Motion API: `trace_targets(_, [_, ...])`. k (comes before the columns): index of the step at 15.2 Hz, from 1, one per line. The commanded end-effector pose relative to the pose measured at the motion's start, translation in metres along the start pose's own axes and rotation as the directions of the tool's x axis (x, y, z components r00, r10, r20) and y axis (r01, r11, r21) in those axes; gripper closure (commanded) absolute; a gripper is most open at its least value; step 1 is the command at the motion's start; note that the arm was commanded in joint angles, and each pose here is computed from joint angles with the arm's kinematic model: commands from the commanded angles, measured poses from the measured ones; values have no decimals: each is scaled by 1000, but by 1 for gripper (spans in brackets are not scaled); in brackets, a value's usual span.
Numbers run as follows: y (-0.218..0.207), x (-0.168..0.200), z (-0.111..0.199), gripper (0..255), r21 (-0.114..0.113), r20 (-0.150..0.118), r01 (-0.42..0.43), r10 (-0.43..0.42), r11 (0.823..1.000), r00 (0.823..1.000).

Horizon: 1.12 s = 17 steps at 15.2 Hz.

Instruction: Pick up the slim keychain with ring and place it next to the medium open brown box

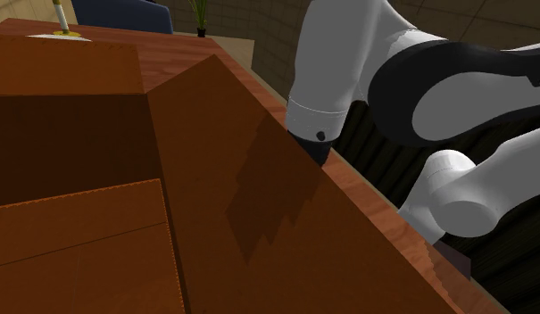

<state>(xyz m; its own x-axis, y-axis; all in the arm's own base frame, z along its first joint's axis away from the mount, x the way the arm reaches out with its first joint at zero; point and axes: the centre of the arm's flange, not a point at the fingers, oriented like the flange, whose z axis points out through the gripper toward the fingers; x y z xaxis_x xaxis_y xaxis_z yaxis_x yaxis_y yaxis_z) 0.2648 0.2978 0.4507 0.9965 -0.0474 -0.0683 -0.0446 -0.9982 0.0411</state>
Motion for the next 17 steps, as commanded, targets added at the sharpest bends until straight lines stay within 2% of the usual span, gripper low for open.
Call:
trace_targets(1, [0,0,1,255,0,0,0,0,1000,1000])
trace_targets(6, [0,0,1,255,0,0,0,0,1000,1000])
trace_targets(7, [0,0,1,0,0,0,0,0,1000,1000])
trace_targets(12, [0,0,1,0,0,0,0,0,1000,1000])
trace_targets(16, [0,0,-49,0,0,0,0,0,1000,1000])
trace_targets(17, [0,0,-49,0,0,0,0,0,1000,1000])
